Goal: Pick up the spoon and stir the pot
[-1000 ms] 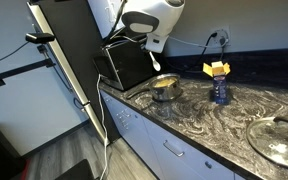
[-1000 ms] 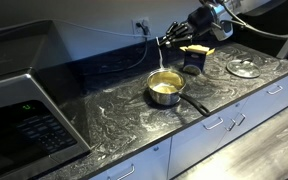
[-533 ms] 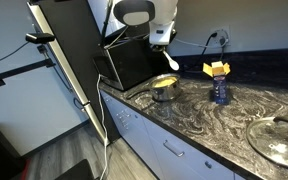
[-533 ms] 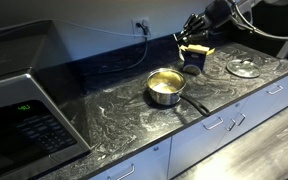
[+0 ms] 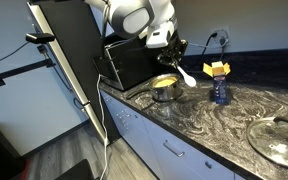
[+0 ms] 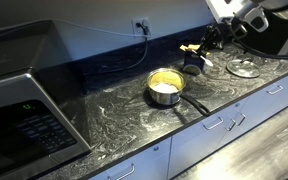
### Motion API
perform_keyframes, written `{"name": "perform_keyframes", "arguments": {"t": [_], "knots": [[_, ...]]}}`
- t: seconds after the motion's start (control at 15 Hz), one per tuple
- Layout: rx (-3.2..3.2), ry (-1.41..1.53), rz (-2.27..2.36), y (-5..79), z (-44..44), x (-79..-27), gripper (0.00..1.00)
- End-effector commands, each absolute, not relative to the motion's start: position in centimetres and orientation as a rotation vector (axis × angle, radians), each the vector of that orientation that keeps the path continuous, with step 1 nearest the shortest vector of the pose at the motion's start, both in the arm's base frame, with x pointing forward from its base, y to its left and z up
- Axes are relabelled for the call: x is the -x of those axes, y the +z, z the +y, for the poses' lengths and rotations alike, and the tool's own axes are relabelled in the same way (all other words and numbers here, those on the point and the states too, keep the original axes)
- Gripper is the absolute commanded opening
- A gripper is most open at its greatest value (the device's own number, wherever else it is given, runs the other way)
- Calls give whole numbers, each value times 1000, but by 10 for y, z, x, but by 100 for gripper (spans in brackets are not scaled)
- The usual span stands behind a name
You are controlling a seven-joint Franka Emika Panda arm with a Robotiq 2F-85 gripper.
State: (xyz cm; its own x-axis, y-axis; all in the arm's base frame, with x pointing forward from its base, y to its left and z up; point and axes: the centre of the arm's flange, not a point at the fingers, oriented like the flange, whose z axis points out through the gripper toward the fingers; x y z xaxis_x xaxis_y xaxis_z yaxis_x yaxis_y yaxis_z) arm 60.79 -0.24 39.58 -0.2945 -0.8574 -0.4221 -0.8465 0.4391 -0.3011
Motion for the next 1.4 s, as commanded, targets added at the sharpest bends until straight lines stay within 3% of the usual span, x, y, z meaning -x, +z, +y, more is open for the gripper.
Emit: {"name": "perform_keyframes", "arguments": {"t": [0.0,0.67,1.33], "knots": [[1405,-68,2389,387,-4,-610,3],[1432,32,2688,331,7,-620,3],[1447,-137,2712,280,0,-656,3]]}}
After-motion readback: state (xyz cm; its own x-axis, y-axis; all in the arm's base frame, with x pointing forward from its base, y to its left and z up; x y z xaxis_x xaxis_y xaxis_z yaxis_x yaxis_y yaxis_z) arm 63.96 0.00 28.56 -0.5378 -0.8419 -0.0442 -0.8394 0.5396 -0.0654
